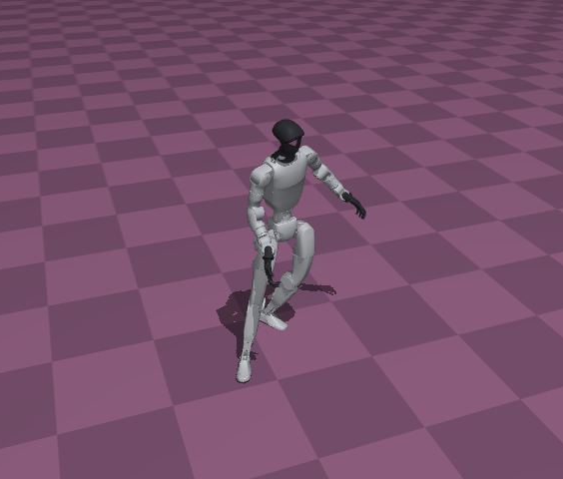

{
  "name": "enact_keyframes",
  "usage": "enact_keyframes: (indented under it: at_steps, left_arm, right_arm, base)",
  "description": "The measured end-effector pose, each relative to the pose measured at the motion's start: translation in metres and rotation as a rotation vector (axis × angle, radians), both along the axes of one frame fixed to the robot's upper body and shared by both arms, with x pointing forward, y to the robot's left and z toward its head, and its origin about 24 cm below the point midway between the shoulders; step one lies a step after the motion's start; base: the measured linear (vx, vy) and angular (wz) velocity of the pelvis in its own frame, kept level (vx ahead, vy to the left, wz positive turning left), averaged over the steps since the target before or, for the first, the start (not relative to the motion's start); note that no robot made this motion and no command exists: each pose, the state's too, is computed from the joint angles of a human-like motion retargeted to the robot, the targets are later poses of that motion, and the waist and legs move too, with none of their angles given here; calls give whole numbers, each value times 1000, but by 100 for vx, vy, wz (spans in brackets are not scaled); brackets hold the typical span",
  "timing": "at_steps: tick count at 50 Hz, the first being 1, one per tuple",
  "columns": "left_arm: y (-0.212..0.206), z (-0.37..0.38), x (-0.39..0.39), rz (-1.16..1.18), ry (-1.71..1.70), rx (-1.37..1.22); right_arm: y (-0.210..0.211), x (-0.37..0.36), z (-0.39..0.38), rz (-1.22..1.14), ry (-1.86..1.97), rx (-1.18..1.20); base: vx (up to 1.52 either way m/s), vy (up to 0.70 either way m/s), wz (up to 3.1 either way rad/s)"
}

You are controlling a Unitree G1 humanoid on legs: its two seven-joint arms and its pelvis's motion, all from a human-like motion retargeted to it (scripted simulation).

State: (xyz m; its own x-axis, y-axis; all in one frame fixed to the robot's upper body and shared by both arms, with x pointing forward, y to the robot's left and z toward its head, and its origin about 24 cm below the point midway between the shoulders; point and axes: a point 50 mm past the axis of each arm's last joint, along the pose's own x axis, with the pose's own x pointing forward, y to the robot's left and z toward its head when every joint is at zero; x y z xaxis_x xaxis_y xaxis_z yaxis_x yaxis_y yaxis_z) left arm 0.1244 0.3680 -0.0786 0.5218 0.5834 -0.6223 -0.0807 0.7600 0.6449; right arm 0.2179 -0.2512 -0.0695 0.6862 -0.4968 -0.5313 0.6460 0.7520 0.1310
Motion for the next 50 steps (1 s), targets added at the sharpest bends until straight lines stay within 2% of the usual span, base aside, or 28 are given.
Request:
enact_keyframes:
  at_steps: [4,8,13,19,23,25,29,36,42,45,47,50]
  left_arm:
    - [31,75,85,-88,-205,184]
    - [18,170,164,-269,-507,385]
    - [-54,237,216,-596,-788,457]
    - [-177,253,211,-931,-1112,56]
    - [-218,261,181,-1128,-1195,-50]
    - [-213,242,168,-1085,-1176,-53]
    - [-177,164,144,-853,-945,11]
    - [-105,35,72,-426,-431,3]
    - [-65,-35,-14,62,-72,-82]
    - [-52,-51,-49,125,157,-87]
    - [-46,-54,-61,70,272,-77]
    - [-37,-50,-69,26,295,-55]
  right_arm:
    - [-33,-1,6,-147,-8,39]
    - [-55,-1,21,-175,-58,3]
    - [-81,-51,25,-181,-139,48]
    - [-100,-164,5,-527,-139,163]
    - [-91,-211,-19,-676,72,108]
    - [-82,-205,-42,-689,280,105]
    - [-59,-158,-55,-452,463,11]
    - [0,-36,3,143,-8,-146]
    - [54,24,64,469,-304,-235]
    - [65,47,98,598,-436,-299]
    - [63,66,131,658,-540,-377]
    - [57,90,196,671,-725,-532]
  base:
    - [40,-21,-69]
    - [48,-8,61]
    - [82,-2,276]
    - [83,-27,177]
    - [62,-40,-2]
    - [54,-42,-110]
    - [53,-41,-170]
    - [58,-29,-185]
    - [63,-19,-149]
    - [62,-11,-97]
    - [60,-6,-80]
    - [63,-2,-102]
